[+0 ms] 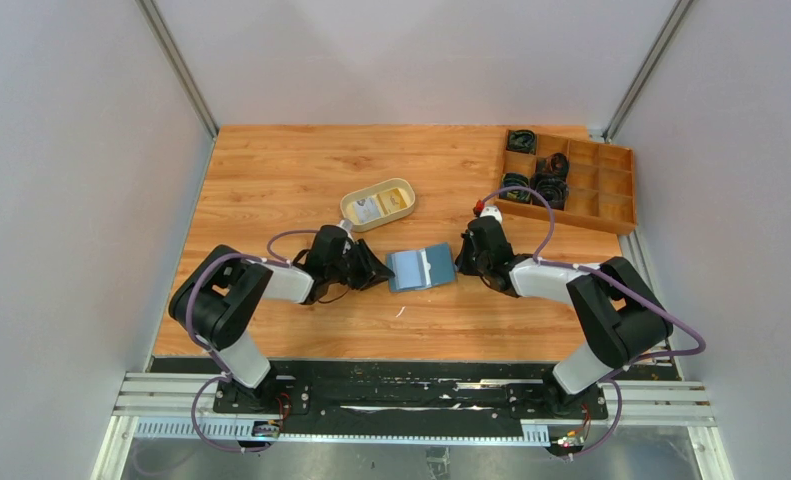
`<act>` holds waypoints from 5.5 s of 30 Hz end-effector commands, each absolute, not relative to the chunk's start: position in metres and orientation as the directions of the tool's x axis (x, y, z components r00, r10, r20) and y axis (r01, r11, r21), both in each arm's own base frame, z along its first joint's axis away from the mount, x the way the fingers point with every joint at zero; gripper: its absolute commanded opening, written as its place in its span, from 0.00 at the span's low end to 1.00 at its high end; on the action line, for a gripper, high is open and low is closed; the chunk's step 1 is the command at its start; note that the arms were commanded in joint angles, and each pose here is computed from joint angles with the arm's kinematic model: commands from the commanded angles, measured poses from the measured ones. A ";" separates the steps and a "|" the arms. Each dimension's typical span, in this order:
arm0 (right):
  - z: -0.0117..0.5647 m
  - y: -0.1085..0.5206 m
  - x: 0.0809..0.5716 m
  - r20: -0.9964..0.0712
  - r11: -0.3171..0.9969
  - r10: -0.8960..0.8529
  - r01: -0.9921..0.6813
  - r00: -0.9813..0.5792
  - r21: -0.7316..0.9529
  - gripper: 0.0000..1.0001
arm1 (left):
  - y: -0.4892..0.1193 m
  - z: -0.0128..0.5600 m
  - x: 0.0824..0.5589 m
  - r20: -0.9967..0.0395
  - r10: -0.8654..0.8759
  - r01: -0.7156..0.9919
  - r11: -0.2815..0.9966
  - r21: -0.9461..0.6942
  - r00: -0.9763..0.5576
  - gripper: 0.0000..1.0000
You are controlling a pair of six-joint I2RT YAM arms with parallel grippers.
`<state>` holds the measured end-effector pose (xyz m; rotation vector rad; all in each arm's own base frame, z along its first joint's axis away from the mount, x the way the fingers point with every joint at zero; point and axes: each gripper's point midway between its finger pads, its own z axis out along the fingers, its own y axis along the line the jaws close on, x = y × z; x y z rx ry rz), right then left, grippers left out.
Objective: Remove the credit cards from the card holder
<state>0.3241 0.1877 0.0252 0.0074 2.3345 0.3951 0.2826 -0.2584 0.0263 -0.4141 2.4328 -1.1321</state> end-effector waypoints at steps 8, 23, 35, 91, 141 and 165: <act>-0.013 0.169 0.288 -0.577 0.968 0.076 -0.080 -0.813 0.239 0.02 | -0.262 0.040 0.286 -0.253 -0.493 -0.063 0.538 -0.840 -0.833 0.29; -0.012 0.169 0.288 -0.578 0.967 0.079 -0.080 -0.812 0.244 0.02 | -0.270 0.039 0.284 -0.212 -0.513 -0.057 0.458 -0.887 -0.832 0.27; -0.010 0.170 0.288 -0.580 0.965 0.078 -0.085 -0.811 0.248 0.02 | -0.264 0.032 0.281 -0.217 -0.528 -0.070 0.470 -0.880 -0.821 0.00; 0.035 0.295 0.305 -0.603 0.919 -0.347 -0.390 -0.719 -0.064 0.93 | -0.258 0.056 0.293 -0.410 -0.524 0.056 0.564 -0.824 -0.746 0.00; 0.076 0.309 0.292 -0.691 0.764 -0.049 -0.473 -0.721 0.440 1.00 | -0.250 0.035 0.292 -0.450 -0.479 0.047 0.644 -0.764 -0.754 0.00; 0.023 0.304 0.276 -0.303 0.508 0.304 -0.116 -0.903 0.854 0.92 | -0.235 -0.001 0.285 -0.445 -0.462 -0.023 0.713 -0.701 -0.767 0.00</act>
